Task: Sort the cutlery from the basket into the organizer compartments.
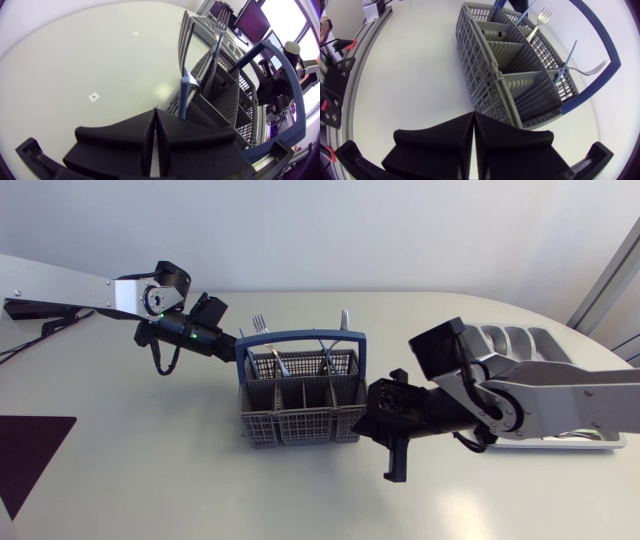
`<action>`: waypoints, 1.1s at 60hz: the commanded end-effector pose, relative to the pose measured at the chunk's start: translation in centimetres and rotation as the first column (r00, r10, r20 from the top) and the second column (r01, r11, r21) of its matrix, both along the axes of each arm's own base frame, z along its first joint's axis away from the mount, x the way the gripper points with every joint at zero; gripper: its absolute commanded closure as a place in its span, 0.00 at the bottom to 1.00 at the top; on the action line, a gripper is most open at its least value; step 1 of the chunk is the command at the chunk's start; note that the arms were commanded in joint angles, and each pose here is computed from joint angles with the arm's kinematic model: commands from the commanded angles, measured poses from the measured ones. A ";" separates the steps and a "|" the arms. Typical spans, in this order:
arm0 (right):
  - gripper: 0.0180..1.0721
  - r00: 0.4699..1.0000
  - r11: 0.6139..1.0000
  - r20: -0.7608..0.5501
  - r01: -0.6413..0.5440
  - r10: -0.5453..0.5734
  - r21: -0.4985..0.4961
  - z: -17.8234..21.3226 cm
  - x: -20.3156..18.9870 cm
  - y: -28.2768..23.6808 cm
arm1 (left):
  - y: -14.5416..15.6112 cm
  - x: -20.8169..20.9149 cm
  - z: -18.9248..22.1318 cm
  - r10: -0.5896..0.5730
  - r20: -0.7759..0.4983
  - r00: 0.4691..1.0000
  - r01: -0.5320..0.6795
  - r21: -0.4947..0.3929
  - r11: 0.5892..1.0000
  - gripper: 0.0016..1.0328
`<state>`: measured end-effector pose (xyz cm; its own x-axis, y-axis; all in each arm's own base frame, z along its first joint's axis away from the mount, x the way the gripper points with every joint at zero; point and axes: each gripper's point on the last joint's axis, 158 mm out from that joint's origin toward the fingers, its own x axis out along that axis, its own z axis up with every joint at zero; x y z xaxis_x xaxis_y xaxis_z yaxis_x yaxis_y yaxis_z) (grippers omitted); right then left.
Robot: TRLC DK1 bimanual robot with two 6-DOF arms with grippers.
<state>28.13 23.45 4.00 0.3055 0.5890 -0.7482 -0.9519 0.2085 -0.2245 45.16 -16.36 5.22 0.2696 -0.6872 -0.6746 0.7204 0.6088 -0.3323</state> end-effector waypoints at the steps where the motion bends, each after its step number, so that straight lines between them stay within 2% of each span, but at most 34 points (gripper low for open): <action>1: 0.95 0.999 0.999 0.012 0.044 -0.044 0.016 0.2 1.5 0.3 | 0.1 -0.9 -1.1 -0.041 -0.023 0.999 0.040 -0.012 0.999 0.97; 12: 0.94 0.987 0.992 0.097 0.127 -0.128 0.023 0.9 4.6 -0.5 | 1.3 -3.8 -1.4 -0.081 -0.088 0.993 0.078 -0.040 0.996 0.97; 22: 0.95 0.973 0.979 0.109 0.202 -0.205 0.040 1.0 6.9 -2.0 | 1.5 -6.3 -2.0 -0.127 -0.124 0.984 0.120 -0.065 0.991 0.97; 28: 0.95 0.963 0.970 0.117 0.236 -0.241 0.054 1.5 7.9 -2.6 | 1.0 -8.3 -1.6 -0.186 -0.146 0.972 0.169 -0.121 0.978 0.97; 31: 0.95 0.964 0.970 0.118 0.235 -0.240 0.056 1.6 7.8 -2.6 | 1.4 -7.8 -1.4 -0.176 -0.132 0.975 0.160 -0.122 0.979 0.97; 38: 0.95 0.962 0.969 0.120 0.240 -0.246 0.064 2.1 7.5 -2.6 | 2.9 -4.0 -0.4 -0.062 -0.087 0.994 0.050 -0.135 0.990 0.97; 51: 0.95 0.962 0.970 0.127 0.237 -0.242 0.053 2.3 6.8 -2.4 | 3.3 0.9 0.9 0.107 -0.006 0.994 -0.106 -0.177 0.978 0.97; 58: 0.95 0.962 0.970 0.129 0.237 -0.241 0.047 2.2 6.7 -2.2 | 2.8 2.1 1.0 0.140 -0.020 0.990 -0.141 -0.202 0.969 0.97; 66: 0.95 0.958 0.966 0.125 0.256 -0.259 0.043 1.9 7.1 -2.1 | 0.8 1.7 0.1 0.104 -0.047 0.993 -0.111 -0.204 0.973 0.97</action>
